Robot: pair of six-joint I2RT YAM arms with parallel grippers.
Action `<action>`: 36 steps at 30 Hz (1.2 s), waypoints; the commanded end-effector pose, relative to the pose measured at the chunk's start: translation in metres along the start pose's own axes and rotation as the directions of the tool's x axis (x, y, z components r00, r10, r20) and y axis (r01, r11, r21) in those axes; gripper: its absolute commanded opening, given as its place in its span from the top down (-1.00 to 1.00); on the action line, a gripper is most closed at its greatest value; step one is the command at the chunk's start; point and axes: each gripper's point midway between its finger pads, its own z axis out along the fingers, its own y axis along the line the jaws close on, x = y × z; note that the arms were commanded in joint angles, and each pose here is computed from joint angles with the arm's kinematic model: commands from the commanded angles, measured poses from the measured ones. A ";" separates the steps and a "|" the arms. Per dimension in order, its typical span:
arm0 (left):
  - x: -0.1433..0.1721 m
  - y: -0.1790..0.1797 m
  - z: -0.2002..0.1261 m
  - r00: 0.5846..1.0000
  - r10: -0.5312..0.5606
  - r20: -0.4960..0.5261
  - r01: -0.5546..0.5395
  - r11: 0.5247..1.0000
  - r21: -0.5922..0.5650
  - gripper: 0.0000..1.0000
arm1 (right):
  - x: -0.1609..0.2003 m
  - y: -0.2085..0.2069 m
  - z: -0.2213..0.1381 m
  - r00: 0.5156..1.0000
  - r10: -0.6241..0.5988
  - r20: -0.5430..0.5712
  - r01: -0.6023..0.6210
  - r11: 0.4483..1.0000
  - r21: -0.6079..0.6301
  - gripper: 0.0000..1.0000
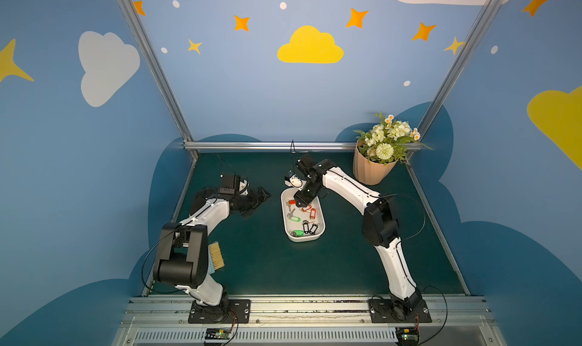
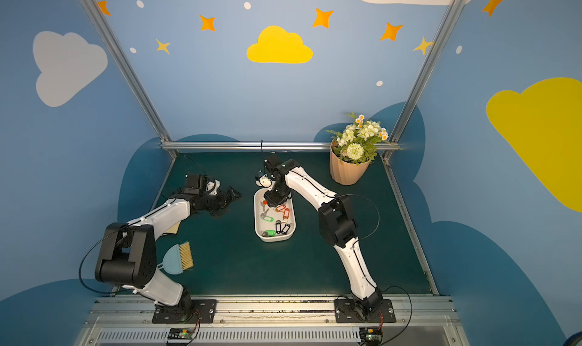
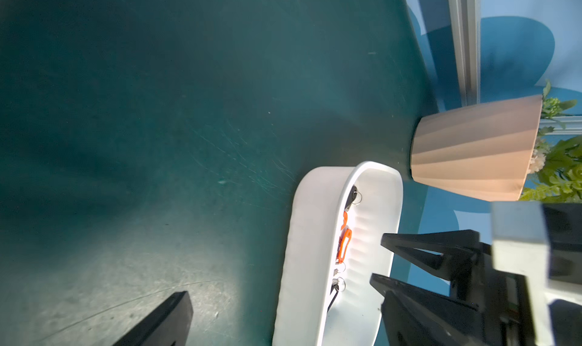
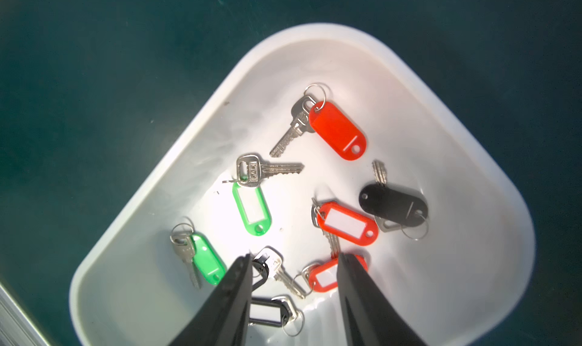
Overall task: Take the keys out of the storage box
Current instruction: Pick up the key from the storage box.
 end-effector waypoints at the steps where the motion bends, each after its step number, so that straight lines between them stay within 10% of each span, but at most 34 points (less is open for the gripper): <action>1: -0.001 0.006 -0.005 1.000 -0.005 0.015 0.006 1.000 -0.008 -1.00 | 0.003 0.002 0.009 0.996 -0.079 -0.039 0.079 0.997 -0.006 0.07; 25: -0.005 0.005 0.003 1.000 -0.023 -0.015 0.023 1.000 0.014 -1.00 | 0.019 -0.008 0.054 0.979 -0.143 -0.148 0.147 0.989 0.020 0.18; 36: -0.005 0.004 0.003 1.000 -0.022 -0.020 0.023 1.000 0.014 -1.00 | 0.020 -0.009 0.056 0.977 -0.140 -0.160 0.147 0.988 0.037 0.77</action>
